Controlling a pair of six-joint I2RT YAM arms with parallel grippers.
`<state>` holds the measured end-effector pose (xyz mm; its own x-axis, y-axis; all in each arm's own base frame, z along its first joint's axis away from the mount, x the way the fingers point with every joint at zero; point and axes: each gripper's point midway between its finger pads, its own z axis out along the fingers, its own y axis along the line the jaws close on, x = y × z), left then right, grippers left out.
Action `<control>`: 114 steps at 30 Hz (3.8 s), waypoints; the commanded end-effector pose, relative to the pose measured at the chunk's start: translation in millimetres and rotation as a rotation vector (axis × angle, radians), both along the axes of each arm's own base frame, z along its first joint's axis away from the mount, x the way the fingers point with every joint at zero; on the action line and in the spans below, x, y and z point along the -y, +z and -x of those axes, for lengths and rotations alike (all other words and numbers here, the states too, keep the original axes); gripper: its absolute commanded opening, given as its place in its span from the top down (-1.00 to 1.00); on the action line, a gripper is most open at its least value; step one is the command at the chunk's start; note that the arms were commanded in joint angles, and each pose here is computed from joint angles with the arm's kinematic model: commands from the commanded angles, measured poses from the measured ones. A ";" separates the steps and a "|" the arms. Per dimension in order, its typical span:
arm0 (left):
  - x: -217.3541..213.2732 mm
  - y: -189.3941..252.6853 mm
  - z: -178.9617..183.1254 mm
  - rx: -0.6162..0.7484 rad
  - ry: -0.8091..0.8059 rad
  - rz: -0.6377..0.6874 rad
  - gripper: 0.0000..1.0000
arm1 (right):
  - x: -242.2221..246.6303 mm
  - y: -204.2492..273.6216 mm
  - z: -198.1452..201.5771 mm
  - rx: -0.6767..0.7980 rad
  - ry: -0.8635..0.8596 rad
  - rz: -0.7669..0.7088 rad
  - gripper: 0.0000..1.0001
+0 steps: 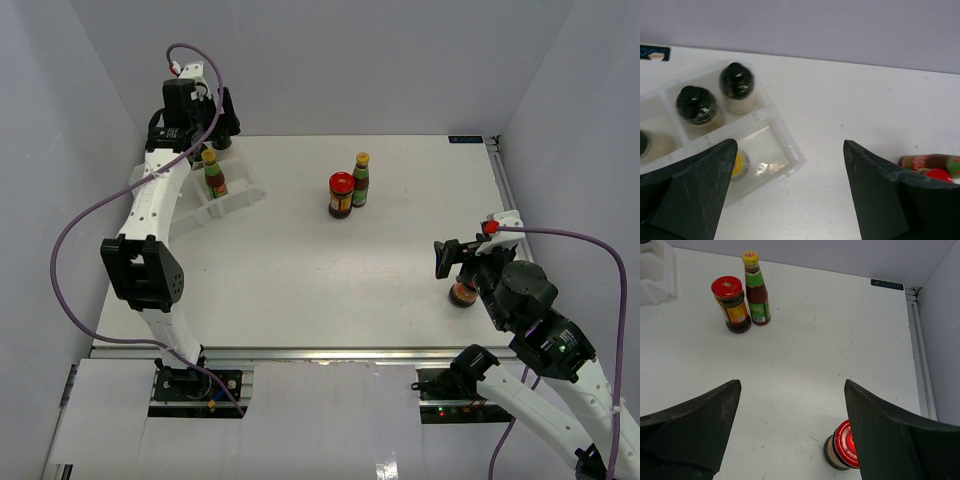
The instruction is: Organize the condiment bottles
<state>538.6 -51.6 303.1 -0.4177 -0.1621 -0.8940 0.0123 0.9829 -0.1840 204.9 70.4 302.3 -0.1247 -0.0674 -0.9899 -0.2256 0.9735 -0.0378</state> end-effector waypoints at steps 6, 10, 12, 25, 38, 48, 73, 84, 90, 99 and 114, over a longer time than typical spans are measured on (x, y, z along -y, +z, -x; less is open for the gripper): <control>176.2 34.5 43.2 0.063 -0.487 0.031 -0.95 | -0.8 7.6 0.3 0.020 -0.001 -0.030 -0.81; 224.3 25.5 52.3 0.060 -0.675 0.092 -0.94 | 1.6 6.2 1.3 0.015 -0.009 -0.026 -0.80; 248.5 22.7 56.1 0.073 -0.734 0.067 -0.93 | 4.5 5.8 2.0 0.013 -0.019 -0.023 -0.80; 314.0 -36.9 51.0 0.079 -0.852 -0.062 -0.93 | 12.5 10.1 6.3 0.023 -0.040 -0.025 -0.80; 332.2 -68.8 31.5 0.090 -0.860 -0.105 -0.86 | 15.0 10.1 5.0 0.016 -0.057 -0.013 -0.80; 344.7 -81.2 24.3 0.132 -0.880 -0.109 -0.70 | 12.7 12.9 1.2 0.016 -0.059 -0.003 -0.80; 363.6 -84.1 15.7 0.219 -0.900 -0.091 0.51 | 8.7 0.1 -5.1 -0.004 -0.064 0.025 -0.81; 348.4 -47.8 -0.7 0.302 -0.745 -0.137 1.00 | 7.0 3.7 -5.3 0.001 -0.055 0.020 -0.80; 334.4 -14.2 -11.8 0.372 -0.633 -0.146 1.00 | 8.1 8.7 -3.3 0.005 -0.052 0.017 -0.80; 297.8 19.1 -19.6 0.412 -0.453 -0.195 1.00 | 8.3 12.4 -0.6 0.014 -0.042 0.004 -0.81; 198.0 64.7 -34.5 0.399 -0.175 -0.251 1.00 | 9.2 17.5 5.0 0.032 -0.024 -0.021 -0.80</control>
